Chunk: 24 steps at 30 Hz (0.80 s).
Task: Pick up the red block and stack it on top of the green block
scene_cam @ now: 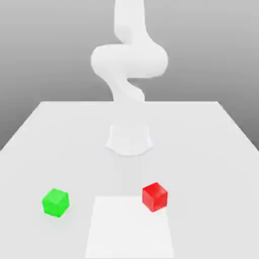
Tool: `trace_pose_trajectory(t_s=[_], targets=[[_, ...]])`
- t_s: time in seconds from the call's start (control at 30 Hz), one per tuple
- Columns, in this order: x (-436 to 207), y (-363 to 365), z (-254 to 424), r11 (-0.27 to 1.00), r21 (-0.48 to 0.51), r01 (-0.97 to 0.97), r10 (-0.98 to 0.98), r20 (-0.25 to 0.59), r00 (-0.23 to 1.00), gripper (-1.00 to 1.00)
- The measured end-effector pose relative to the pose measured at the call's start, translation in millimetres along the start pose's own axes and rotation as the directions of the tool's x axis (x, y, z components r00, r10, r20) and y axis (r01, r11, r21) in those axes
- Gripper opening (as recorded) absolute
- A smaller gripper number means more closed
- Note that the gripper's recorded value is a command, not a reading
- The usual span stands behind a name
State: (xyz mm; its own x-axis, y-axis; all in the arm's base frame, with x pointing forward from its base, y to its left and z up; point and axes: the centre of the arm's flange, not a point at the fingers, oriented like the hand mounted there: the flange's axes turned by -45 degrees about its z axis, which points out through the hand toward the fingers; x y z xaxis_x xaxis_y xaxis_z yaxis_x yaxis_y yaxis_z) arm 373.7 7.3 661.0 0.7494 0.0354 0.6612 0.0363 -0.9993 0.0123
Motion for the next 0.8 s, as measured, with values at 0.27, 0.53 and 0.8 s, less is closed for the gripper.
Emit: trace_pose_trajectory(t_s=[0.27,0.53,0.8], targets=[[-97,-34,180,0.978,0.098,0.184,-0.205,0.279,0.938,0.00],[-273,-64,294,0.898,0.278,0.340,-0.438,0.519,0.734,0.00],[-367,-71,358,0.866,0.338,0.368,-0.500,0.568,0.654,0.00]])
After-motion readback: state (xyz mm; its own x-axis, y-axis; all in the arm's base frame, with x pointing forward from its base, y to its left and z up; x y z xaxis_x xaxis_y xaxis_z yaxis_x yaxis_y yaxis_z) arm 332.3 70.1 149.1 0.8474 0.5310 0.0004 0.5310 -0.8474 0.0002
